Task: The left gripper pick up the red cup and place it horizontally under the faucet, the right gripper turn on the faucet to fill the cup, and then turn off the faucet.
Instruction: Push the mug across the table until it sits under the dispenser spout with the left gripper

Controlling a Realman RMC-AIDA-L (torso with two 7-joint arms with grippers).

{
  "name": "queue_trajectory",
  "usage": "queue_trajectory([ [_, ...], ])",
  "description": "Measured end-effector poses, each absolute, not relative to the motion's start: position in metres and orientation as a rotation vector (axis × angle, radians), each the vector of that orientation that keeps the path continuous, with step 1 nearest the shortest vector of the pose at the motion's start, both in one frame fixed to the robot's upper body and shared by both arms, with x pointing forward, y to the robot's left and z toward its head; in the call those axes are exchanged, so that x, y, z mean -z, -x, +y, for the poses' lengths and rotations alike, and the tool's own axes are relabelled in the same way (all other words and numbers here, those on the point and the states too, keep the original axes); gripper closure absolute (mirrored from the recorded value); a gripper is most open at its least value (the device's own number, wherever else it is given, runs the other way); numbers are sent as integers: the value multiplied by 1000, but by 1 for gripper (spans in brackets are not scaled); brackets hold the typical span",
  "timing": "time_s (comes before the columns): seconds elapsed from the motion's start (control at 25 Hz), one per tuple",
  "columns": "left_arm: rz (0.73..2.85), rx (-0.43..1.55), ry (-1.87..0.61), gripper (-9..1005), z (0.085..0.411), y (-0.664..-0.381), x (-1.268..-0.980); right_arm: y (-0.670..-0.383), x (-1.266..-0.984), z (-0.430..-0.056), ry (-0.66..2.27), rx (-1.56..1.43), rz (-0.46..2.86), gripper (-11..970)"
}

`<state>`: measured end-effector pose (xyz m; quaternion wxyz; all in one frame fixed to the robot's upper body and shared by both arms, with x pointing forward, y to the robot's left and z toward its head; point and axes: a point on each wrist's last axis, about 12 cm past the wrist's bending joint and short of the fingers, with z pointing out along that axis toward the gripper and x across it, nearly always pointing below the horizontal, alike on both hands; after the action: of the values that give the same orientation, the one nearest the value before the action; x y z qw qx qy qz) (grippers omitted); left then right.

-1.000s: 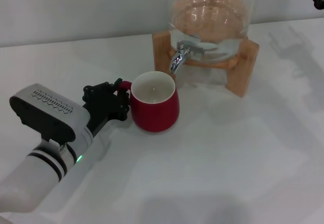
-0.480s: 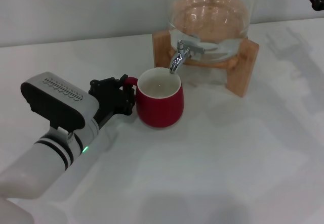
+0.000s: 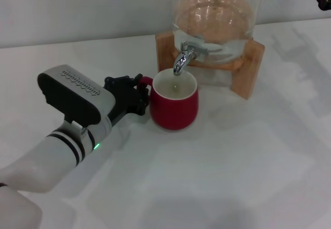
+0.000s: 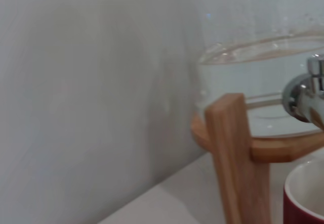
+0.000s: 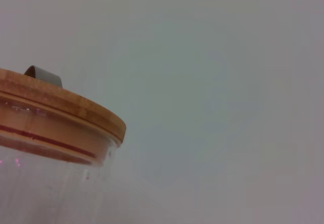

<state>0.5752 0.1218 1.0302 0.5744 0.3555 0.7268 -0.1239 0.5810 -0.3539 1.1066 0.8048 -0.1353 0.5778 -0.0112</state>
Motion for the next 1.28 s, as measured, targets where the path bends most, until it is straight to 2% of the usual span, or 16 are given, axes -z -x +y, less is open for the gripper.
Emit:
queue_trajectory([
  [1.28,1773,248,-830,895,124,-587,-1031,-581,-1104,-348,308,3,1248,312],
])
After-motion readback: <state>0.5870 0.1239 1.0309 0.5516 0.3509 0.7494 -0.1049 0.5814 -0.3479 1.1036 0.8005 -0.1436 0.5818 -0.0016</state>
